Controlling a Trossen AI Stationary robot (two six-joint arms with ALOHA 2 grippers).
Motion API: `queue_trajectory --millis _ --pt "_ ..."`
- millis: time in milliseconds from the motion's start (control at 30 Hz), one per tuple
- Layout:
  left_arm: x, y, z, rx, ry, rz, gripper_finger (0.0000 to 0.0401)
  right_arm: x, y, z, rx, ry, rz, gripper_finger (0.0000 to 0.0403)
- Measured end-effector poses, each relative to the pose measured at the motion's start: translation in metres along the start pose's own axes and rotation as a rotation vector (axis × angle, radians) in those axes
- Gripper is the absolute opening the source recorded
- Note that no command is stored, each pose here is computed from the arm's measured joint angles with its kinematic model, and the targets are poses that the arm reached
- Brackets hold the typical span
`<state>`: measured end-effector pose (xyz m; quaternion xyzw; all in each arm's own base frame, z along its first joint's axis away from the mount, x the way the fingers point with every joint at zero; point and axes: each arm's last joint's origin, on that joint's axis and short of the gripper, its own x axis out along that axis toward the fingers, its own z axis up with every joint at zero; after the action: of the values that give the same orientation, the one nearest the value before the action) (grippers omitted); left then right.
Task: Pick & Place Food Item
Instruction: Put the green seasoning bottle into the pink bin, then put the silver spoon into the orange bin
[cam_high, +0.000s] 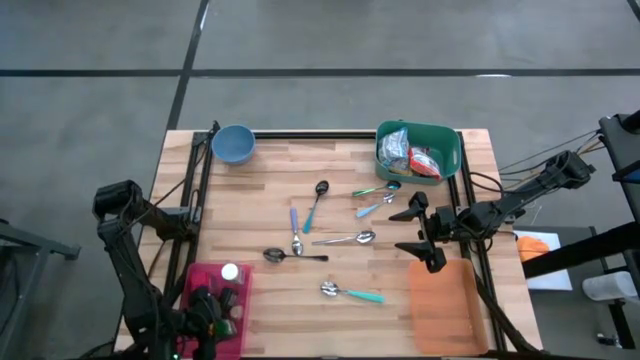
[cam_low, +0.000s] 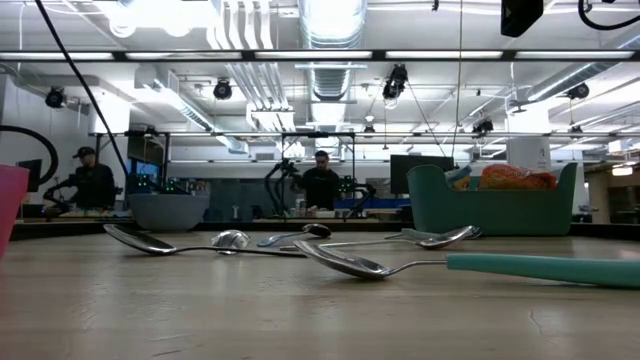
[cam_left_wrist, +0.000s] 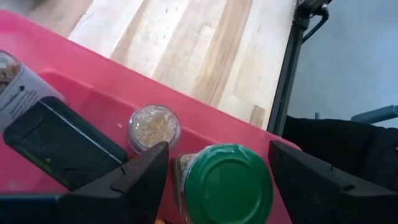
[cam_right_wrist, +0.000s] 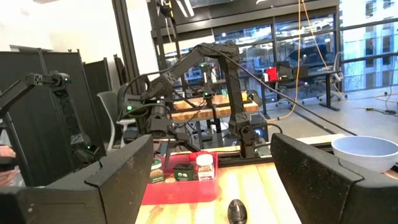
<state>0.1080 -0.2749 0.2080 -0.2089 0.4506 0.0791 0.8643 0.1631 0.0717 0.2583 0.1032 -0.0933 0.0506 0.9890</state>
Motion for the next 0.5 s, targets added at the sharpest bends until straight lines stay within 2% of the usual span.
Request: queue_trajectory --millis 267,500 --pt "-0.003 -0.001 0.007 -0.005 0.004 0.01 0.0279 0.0 0.0 0.0 0.0 0.0 0.0 0.0322" --pt "-0.01 0.004 0.027 -0.043 -0.01 0.03 0.0279 0.0 0.0 0.0 0.0 0.0 0.0 0.0322"
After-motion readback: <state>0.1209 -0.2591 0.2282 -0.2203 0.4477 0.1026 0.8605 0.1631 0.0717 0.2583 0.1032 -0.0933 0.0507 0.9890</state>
